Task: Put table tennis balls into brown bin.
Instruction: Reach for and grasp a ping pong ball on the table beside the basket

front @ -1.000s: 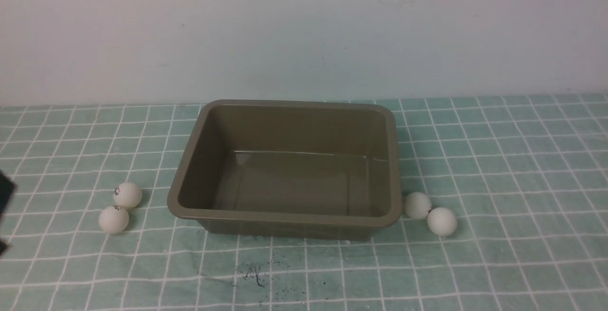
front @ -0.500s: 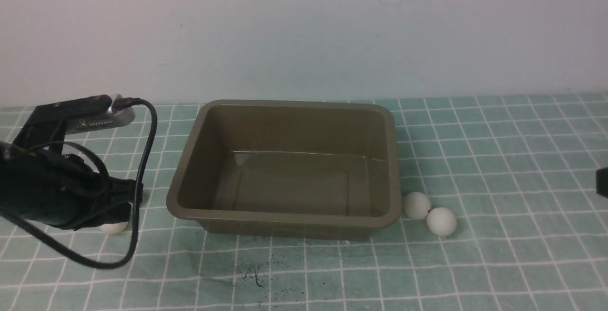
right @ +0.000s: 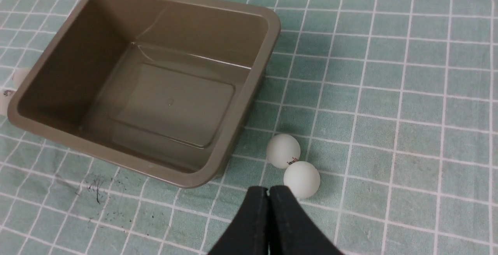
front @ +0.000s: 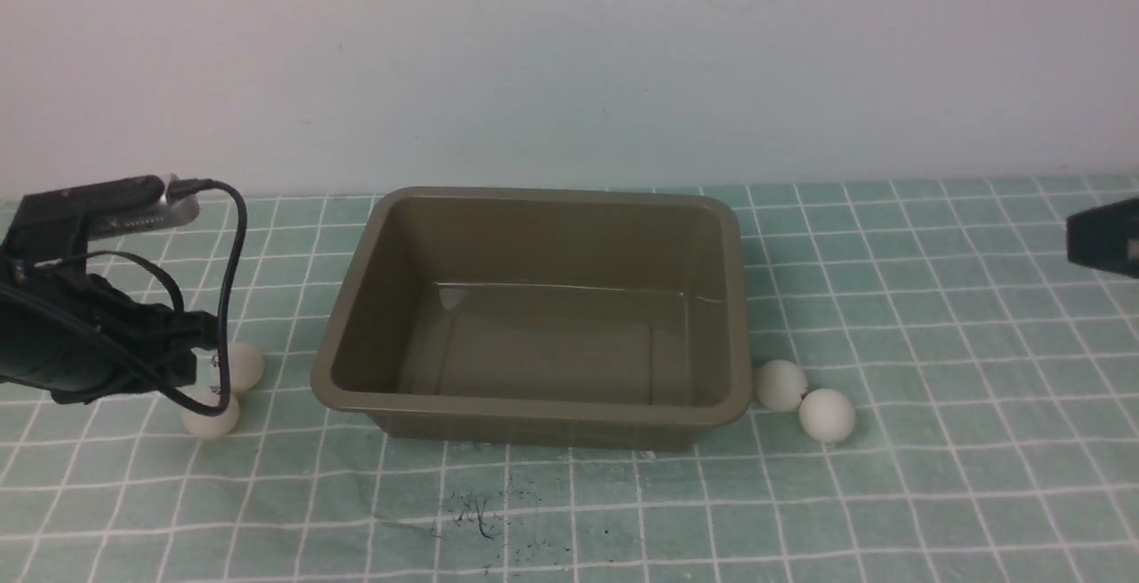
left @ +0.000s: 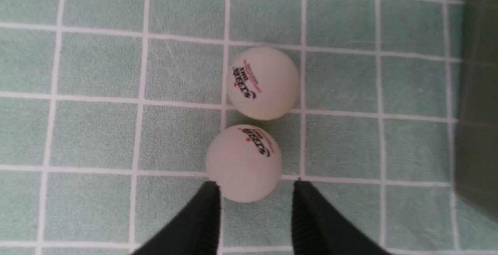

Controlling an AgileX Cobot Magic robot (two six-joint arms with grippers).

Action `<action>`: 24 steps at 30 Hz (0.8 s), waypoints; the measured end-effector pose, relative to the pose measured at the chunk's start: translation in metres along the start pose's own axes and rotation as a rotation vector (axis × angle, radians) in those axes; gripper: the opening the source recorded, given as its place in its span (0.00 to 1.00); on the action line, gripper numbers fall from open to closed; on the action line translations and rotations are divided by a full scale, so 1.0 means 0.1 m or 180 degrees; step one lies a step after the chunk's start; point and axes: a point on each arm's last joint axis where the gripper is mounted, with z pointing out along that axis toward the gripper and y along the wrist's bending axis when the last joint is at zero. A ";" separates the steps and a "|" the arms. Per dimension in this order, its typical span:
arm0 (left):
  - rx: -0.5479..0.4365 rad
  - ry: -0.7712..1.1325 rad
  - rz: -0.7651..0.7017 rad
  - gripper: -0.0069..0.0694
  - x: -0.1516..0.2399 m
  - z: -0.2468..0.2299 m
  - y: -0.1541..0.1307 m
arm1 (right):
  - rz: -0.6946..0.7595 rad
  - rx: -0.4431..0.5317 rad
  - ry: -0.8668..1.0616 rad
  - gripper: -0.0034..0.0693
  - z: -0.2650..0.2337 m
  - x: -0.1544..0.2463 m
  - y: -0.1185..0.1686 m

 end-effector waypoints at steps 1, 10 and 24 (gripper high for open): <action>-0.0024 0.0058 -0.0014 0.57 0.01 0.11 0.03 | 0.0004 0.0002 0.0010 0.03 0.01 0.00 0.00; -0.0106 0.0214 0.0082 0.86 0.08 0.50 0.10 | 0.0054 0.0004 0.0139 0.03 0.15 -0.01 -0.04; -0.0152 0.0186 0.0176 0.53 0.10 0.70 0.06 | 0.0053 0.0051 0.0566 0.03 0.69 -0.02 -0.21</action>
